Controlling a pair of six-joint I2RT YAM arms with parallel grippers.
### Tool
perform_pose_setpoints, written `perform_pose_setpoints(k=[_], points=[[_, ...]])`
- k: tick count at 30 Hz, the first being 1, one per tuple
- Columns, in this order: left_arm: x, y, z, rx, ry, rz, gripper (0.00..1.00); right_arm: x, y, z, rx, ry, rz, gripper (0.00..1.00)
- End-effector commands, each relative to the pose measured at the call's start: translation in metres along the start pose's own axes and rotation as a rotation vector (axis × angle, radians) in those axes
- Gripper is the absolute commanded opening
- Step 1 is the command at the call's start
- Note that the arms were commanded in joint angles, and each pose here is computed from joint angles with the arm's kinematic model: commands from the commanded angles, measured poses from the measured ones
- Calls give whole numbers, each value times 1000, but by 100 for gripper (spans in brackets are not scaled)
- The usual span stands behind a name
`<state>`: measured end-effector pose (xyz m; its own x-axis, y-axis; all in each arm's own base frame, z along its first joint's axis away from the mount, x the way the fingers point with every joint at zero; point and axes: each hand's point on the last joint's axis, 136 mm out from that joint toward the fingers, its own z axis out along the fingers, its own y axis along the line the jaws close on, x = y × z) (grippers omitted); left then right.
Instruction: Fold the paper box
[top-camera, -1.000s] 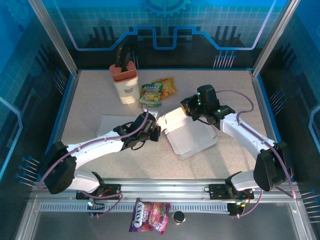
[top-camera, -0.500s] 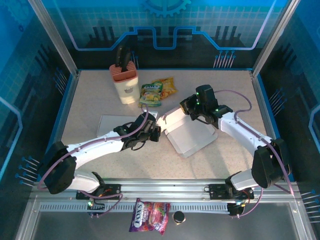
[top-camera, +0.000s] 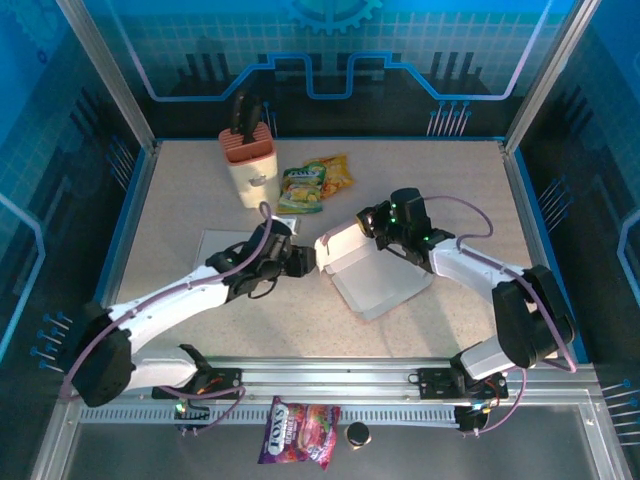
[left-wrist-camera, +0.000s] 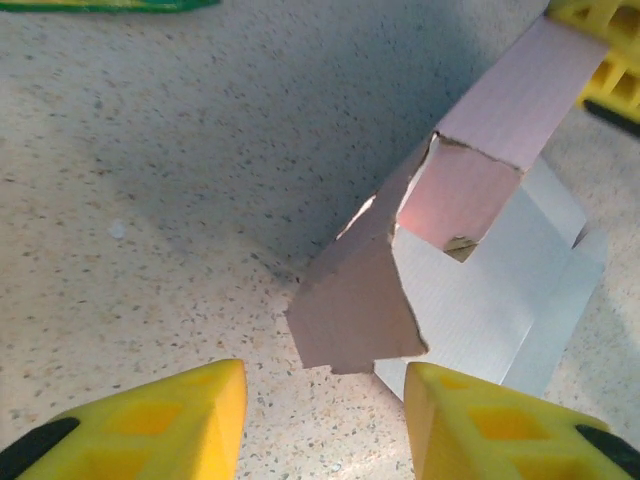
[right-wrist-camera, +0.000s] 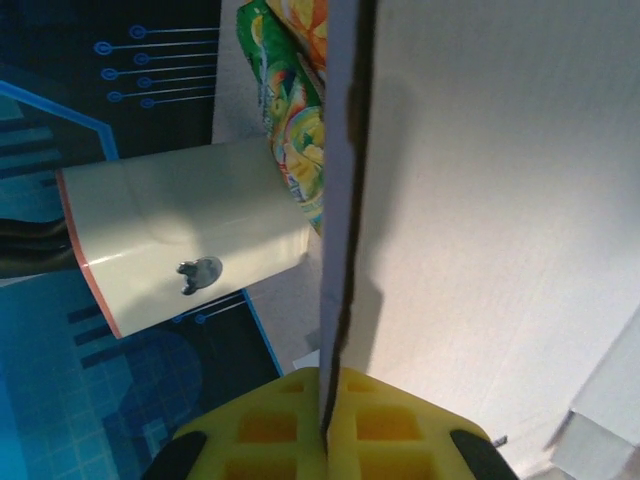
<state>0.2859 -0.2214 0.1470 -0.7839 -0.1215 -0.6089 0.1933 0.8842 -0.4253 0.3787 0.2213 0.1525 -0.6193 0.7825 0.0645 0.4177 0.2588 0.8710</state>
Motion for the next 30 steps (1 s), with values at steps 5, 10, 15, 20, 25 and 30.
perform_pose_setpoints(k=[5,10,15,20,25,30], points=[[-1,19,-22,65,10,-100,49,4,11,17,-181,40,-53,0],[10,31,-18,63,43,-96,42,5,-6,20,-170,53,-76,0],[22,35,-4,76,84,-47,34,7,-18,20,-188,71,-74,0],[22,35,13,101,67,31,32,6,-18,15,-208,72,-71,0],[20,28,30,143,62,130,32,7,-14,12,-213,77,-71,0],[28,12,48,209,88,232,35,7,-14,12,-210,78,-65,0]])
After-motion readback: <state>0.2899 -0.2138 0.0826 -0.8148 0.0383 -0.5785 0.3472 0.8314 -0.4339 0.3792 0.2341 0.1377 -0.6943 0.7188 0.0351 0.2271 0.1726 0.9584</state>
